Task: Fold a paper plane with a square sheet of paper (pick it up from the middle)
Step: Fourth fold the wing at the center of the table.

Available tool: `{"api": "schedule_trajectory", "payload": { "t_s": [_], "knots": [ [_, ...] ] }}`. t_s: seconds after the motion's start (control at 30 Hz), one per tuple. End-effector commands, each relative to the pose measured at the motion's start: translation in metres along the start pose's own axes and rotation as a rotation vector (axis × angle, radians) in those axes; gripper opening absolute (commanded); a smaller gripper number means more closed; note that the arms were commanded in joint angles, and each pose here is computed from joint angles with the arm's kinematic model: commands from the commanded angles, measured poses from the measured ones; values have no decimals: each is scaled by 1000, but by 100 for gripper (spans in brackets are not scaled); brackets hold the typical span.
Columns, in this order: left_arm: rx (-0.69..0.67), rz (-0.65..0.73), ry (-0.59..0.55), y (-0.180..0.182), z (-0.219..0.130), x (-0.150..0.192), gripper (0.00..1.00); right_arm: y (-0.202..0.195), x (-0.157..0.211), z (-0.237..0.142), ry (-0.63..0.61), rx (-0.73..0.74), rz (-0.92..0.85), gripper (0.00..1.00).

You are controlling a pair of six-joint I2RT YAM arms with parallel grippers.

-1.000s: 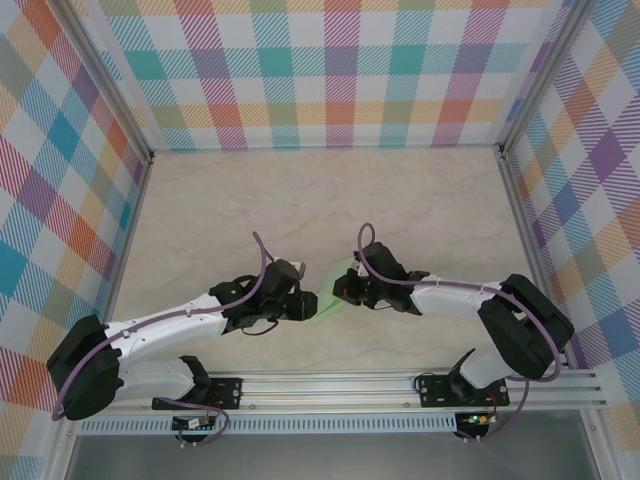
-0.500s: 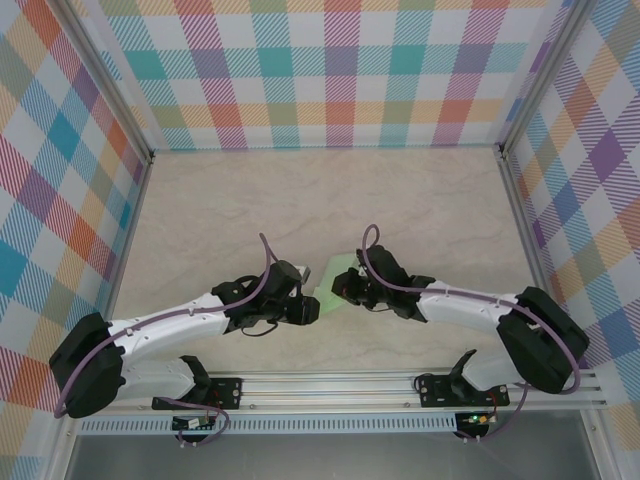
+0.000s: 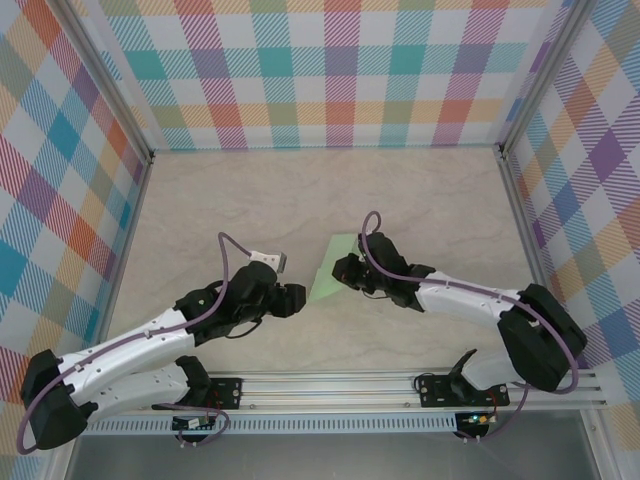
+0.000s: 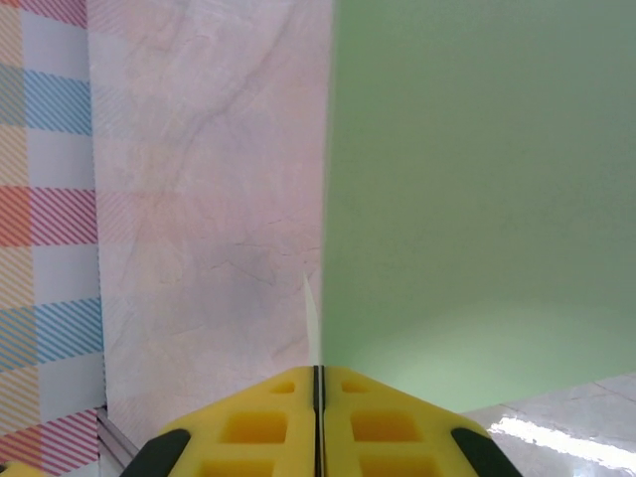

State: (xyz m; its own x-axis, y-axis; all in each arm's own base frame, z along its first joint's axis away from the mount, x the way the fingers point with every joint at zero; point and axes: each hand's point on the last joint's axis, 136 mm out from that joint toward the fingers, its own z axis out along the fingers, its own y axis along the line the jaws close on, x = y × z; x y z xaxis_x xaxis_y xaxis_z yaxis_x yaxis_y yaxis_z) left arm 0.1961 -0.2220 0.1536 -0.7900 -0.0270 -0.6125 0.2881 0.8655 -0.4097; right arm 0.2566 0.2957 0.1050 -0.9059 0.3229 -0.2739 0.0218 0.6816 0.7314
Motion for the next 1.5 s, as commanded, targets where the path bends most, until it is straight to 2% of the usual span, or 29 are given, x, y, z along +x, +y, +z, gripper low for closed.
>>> {"api": "schedule_trajectory", "payload": {
  "t_s": [0.0,0.27,0.4,0.67,0.97,1.07,1.17,1.47],
  "knots": [
    [-50,46,70,12,10,20,58,-14,11,14,24,16,68,8],
    [-22,145,167,1,38,34,56,-17,18,25,63,57,58,11],
    [-9,179,185,-4,49,36,57,-14,20,28,92,62,38,19],
    [-36,222,241,-7,70,48,57,-24,24,32,135,79,52,23],
    [-98,299,262,-11,94,50,55,-25,18,28,167,58,54,24],
    [-133,335,248,-12,102,46,52,-28,18,27,174,59,63,25],
    [-178,360,228,-9,105,43,50,-29,17,26,178,58,66,25],
    [-200,408,237,-10,113,47,46,-30,13,24,190,51,71,25]
  ]
}}
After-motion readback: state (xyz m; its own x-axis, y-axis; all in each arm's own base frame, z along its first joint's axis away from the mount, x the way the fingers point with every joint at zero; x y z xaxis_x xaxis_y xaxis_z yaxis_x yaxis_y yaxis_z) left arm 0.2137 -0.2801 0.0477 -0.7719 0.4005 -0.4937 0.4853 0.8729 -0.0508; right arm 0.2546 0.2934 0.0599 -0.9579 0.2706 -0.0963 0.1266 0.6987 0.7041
